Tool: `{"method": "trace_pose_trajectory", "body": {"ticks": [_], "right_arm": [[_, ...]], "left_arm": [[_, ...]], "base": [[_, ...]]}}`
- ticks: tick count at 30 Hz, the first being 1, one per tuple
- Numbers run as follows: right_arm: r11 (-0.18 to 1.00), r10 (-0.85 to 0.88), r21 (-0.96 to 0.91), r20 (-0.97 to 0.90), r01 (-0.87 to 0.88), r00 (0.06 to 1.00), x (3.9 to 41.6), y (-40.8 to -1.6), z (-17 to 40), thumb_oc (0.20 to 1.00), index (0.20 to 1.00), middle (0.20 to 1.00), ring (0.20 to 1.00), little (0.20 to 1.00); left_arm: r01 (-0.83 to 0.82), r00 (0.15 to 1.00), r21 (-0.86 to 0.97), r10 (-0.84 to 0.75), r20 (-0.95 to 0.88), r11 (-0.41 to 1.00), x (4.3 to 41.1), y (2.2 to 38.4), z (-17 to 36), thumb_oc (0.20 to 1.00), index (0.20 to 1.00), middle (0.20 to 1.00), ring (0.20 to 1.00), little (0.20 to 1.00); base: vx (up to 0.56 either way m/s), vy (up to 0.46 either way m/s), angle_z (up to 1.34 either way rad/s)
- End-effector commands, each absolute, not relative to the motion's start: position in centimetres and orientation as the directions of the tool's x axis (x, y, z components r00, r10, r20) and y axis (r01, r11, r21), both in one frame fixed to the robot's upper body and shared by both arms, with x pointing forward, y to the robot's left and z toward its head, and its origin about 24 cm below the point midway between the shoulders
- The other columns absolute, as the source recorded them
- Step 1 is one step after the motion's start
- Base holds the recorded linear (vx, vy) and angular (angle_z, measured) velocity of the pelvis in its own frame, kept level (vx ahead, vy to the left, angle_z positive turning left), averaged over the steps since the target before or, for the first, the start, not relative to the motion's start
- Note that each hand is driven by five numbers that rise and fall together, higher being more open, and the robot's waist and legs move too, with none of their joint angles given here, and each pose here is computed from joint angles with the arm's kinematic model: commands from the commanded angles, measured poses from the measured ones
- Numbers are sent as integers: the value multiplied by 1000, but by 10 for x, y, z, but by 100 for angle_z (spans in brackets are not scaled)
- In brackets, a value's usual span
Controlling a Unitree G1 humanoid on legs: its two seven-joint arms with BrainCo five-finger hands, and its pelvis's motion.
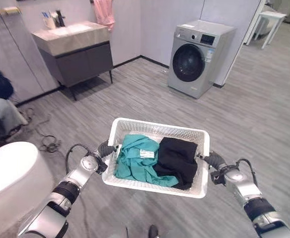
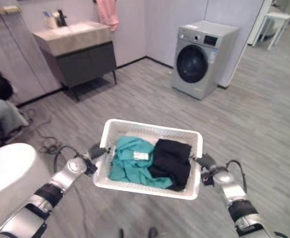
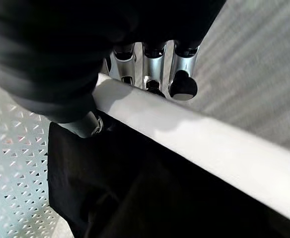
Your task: Grab the laundry basket,head to the washer,open it,put in the laundry and shut it.
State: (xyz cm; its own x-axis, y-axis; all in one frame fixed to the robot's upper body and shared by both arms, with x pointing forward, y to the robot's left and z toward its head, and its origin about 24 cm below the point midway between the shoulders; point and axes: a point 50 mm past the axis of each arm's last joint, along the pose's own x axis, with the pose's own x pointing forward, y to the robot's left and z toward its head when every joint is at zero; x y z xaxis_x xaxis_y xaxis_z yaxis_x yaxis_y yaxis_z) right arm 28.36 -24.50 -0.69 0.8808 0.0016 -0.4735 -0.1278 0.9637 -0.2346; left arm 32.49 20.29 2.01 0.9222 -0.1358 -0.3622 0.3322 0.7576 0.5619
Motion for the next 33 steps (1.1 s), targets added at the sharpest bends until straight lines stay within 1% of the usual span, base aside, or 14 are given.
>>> {"method": "trace_pose_trajectory", "body": {"ticks": [1,5,10,12,19,23,26,33], "right_arm": [[972,76,-199,-228,-123,971,302,-244,46,200,200,200,200,200],[979,32,-188,-232,-77,972,297,-249,37,200,200,200,200,200],[983,36,-163,-274,-84,961,296,-244,24,200,200,200,200,200],[988,35,-136,-287,-77,957,295,-241,17,200,200,200,200,200],[988,43,-125,-305,-85,951,301,-236,14,200,200,200,200,200],[990,37,-119,-309,-77,950,300,-240,14,200,200,200,200,200],[991,29,-115,-299,-66,954,296,-246,16,200,200,200,200,200],[990,12,-132,-275,-50,961,290,-257,21,200,200,200,200,200]], "left_arm": [[269,962,582,-192,-191,767,351,189,65,200,200,200,200,200],[273,962,609,-215,-169,745,359,181,75,200,200,200,200,200],[295,956,611,-229,-186,735,354,181,68,200,200,200,200,200],[288,958,617,-210,-197,732,351,188,64,200,200,200,200,200],[293,955,586,-201,-219,755,344,192,55,200,200,200,200,200],[288,955,570,-190,-226,769,341,194,51,200,200,200,200,200],[267,960,583,-161,-227,767,341,199,48,200,200,200,200,200],[274,960,611,-173,-219,743,344,192,47,200,200,200,200,200]], "base": [[401,135,-24],[577,126,-51],[477,139,-22],[600,279,-21],[393,184,-20],[341,-53,32],[677,-216,65],[440,-183,51]]}}
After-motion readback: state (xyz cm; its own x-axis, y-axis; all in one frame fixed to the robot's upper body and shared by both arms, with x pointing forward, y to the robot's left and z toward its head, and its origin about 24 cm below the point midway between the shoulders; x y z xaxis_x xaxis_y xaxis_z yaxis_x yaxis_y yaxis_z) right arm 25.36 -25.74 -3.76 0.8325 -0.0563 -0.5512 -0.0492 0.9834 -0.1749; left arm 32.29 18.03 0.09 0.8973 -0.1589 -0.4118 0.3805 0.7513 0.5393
